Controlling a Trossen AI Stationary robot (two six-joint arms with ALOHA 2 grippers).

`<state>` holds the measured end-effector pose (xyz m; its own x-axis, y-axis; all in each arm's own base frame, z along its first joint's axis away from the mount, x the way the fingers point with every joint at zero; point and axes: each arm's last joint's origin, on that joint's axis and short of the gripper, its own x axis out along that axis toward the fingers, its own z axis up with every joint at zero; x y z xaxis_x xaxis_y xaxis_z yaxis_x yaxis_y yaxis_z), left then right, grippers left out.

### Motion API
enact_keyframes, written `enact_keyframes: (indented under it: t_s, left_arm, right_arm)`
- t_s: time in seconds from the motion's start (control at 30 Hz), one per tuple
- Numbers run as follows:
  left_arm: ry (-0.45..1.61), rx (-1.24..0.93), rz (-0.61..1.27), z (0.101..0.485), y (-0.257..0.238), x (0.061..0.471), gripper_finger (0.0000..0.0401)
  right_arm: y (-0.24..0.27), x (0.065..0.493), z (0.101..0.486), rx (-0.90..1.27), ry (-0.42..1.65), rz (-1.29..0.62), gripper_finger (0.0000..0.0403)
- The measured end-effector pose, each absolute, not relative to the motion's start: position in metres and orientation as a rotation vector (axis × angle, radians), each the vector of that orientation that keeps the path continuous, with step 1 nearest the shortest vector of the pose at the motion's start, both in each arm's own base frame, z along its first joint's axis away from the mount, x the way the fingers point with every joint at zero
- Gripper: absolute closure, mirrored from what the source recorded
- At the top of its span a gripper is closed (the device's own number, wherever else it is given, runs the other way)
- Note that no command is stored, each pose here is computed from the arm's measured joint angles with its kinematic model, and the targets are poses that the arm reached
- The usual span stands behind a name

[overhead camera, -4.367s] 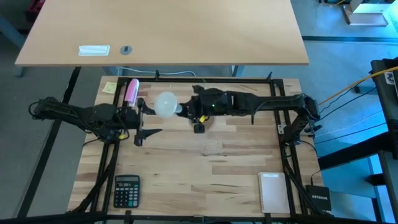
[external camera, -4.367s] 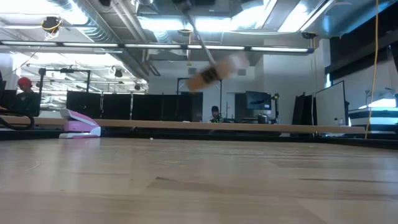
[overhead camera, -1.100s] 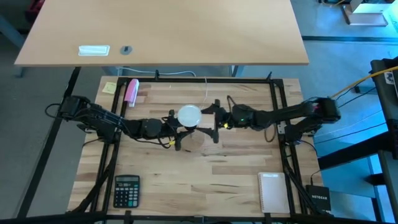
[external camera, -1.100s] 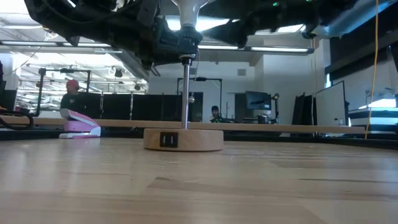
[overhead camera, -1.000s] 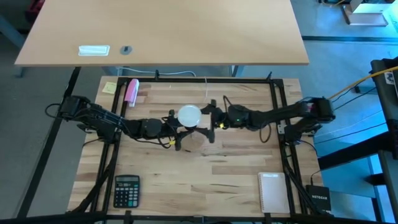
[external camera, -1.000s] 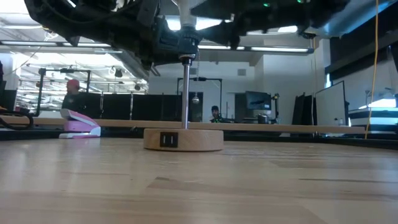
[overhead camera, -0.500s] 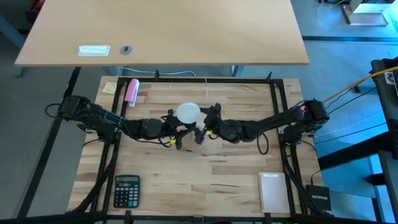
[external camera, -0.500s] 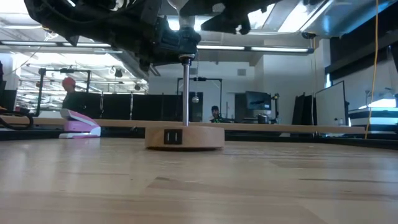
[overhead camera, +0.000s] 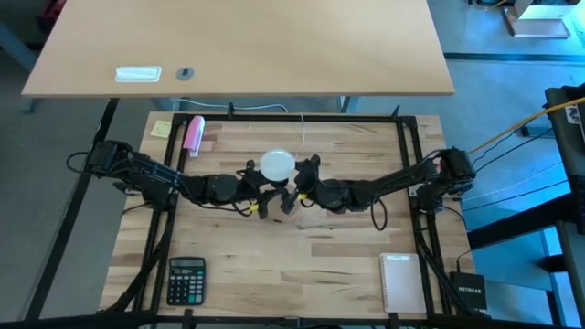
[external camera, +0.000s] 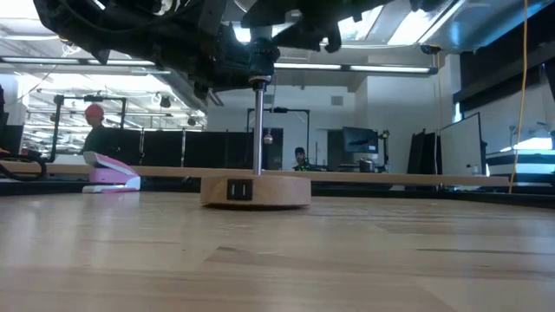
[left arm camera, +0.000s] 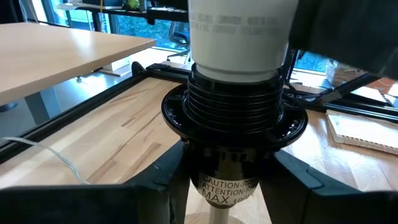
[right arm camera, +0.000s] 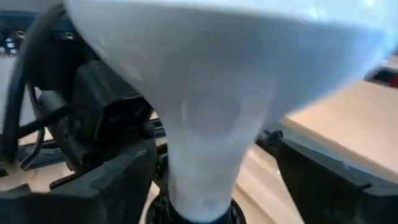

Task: Screw lightbulb
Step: Remove the lightbulb from the desk lamp

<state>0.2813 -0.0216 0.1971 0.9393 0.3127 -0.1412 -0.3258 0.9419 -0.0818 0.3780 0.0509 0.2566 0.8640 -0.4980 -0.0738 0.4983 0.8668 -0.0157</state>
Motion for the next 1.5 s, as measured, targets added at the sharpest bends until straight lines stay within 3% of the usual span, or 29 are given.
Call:
enact_keyframes:
  t_s: [0.13,0.3,0.7,1.2,1.37,1.5]
  left_arm:
    - [0.127,-0.105,0.326,0.197,-0.022,0.281,0.0255]
    - [0.129,-0.102,0.326,0.197,-0.022,0.281,0.0258]
    - [0.12,-0.107,0.24,0.201,-0.031,0.28,0.0258]
    - [0.043,-0.147,-0.153,0.231,-0.068,0.266,0.0259]
    - [0.034,-0.155,-0.162,0.233,-0.068,0.266,0.026]
    - [0.037,-0.149,-0.153,0.232,-0.067,0.267,0.026]
  right_arm:
    - [0.052,0.38,0.26,-0.026,0.087,-0.501,0.0135]
    - [0.053,0.38,0.258,-0.028,0.107,-0.448,0.0255]
    - [0.051,0.373,0.27,-0.046,0.148,-0.224,0.0258]
    - [0.046,0.361,0.295,-0.006,0.073,0.545,0.0258]
    - [0.035,0.361,0.296,-0.041,0.052,0.61,0.0258]
    - [0.03,0.362,0.295,-0.033,0.063,0.554,0.0258]
